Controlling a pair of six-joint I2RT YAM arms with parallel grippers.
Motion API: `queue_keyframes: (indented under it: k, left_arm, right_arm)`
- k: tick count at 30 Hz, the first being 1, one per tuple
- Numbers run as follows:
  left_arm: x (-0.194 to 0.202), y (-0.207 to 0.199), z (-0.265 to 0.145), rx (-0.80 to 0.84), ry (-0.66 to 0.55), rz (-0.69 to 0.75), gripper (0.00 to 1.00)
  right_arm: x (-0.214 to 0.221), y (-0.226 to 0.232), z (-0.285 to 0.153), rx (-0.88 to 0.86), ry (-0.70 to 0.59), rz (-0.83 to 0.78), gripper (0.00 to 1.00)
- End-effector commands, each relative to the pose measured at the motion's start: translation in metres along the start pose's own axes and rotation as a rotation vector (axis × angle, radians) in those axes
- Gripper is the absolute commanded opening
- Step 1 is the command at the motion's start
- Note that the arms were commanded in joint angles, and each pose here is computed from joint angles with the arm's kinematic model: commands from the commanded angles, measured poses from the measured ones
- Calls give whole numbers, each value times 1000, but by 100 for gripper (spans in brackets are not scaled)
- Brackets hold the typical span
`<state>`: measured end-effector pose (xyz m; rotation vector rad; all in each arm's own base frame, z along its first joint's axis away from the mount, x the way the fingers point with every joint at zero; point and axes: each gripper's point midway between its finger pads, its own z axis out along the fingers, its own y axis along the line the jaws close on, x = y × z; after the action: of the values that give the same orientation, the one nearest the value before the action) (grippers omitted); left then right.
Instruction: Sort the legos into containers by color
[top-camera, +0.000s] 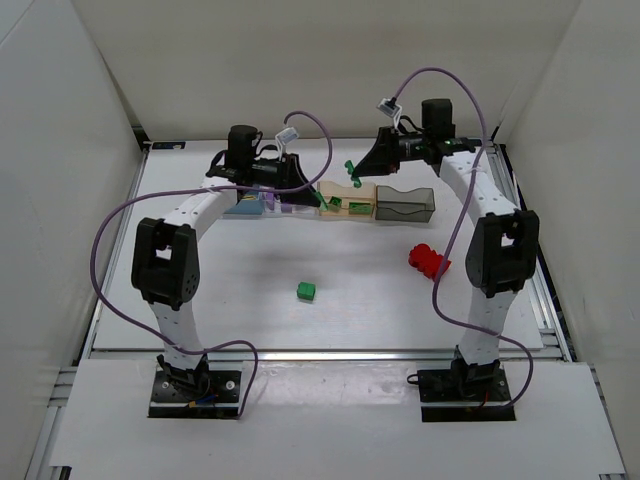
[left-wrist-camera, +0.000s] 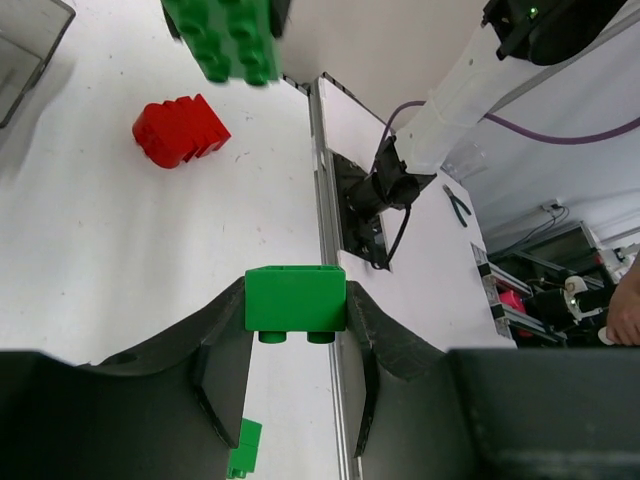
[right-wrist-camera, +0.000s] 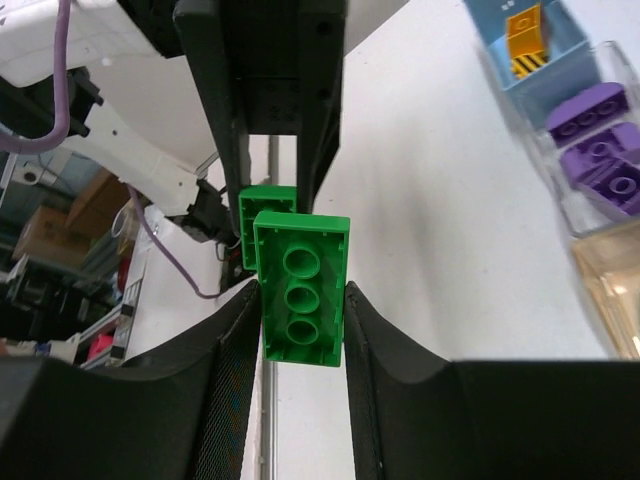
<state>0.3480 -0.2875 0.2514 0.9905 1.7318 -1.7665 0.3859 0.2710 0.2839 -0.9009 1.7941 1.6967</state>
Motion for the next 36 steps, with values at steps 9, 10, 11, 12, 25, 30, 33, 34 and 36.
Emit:
queue_keyframes:
  k: [9,10,11,12,25,30,33,34,36]
  left_arm:
    - [-14,-19,-8,-50,-17,88,29]
    - [-17,-20,-10,-78,-26,101,29]
    - [-22,-12,-14,-138,-45,112,29]
    - [-27,-13,-17,-172,-58,136,29]
    - [-47,4,-46,-402,-141,148,30]
    - [-46,8,-52,-423,-146,145,31]
    - [-48,10,-55,-428,-149,144,31]
    - [-48,11,-56,-431,-150,143,31]
    - [-49,13,-57,-436,-152,143,32]
  right_arm:
    - [-1,-10,-11,182,12,-147,0]
    - [0,-20,-15,245,23,-173,0]
    - [0,-29,-17,302,33,-197,0]
    - [4,-47,-20,414,62,-211,0]
    - [7,-146,-39,821,301,-531,0]
    - [23,-163,-35,816,382,-569,0]
    - [31,-170,-32,798,399,-556,1]
    - [32,-171,-31,793,402,-555,1]
    - [39,-176,-28,781,413,-546,1]
